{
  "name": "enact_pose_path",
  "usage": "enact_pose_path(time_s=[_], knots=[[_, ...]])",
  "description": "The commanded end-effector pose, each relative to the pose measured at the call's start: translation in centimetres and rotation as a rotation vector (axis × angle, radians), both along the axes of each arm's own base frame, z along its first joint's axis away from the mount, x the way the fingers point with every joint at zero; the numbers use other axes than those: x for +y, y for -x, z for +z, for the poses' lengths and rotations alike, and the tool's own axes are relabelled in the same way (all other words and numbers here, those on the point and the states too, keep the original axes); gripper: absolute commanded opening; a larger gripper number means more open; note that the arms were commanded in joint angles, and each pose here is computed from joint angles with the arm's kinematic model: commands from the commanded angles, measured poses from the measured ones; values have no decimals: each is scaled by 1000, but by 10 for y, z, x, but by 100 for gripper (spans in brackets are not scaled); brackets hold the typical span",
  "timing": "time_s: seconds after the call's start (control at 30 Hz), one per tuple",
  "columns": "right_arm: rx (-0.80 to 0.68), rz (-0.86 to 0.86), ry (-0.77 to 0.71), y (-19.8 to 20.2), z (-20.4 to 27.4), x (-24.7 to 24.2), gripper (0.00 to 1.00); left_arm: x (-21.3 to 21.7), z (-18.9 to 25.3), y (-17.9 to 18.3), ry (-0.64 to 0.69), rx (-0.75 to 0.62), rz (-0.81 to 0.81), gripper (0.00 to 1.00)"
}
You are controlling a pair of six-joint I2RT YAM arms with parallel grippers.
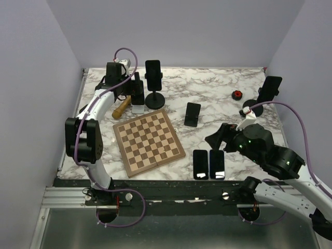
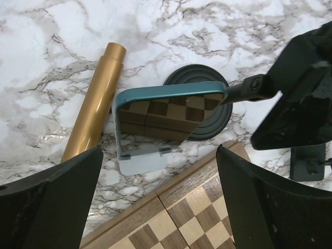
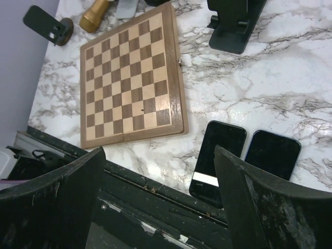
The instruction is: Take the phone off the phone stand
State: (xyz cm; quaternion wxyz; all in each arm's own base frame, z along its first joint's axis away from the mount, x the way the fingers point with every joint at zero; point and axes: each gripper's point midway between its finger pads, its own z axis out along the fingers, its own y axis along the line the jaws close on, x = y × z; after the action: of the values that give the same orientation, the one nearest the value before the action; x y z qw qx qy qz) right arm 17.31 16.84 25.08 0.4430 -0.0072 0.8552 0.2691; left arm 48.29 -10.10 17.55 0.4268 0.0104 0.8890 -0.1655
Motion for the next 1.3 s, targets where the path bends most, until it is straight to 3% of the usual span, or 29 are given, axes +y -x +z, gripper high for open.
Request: enact_pose_path(time_s=[0.0, 0.37, 0.9, 1.13, 1.27], knots=[[-12, -22, -16, 7, 13, -13, 93, 4, -2, -7, -17, -1, -5, 99], [20, -13, -53, 8, 3, -4, 93, 0, -4, -22, 12, 19, 22, 99], [36, 6, -68, 9, 2, 2, 93, -5, -9, -45, -53, 48, 84, 96], [43, -2, -44, 8, -3, 0, 93, -6, -10, -41, -68, 32, 112, 87], [49, 3, -44, 8, -5, 2, 93, -5, -4, -39, -95, 5, 124, 71]])
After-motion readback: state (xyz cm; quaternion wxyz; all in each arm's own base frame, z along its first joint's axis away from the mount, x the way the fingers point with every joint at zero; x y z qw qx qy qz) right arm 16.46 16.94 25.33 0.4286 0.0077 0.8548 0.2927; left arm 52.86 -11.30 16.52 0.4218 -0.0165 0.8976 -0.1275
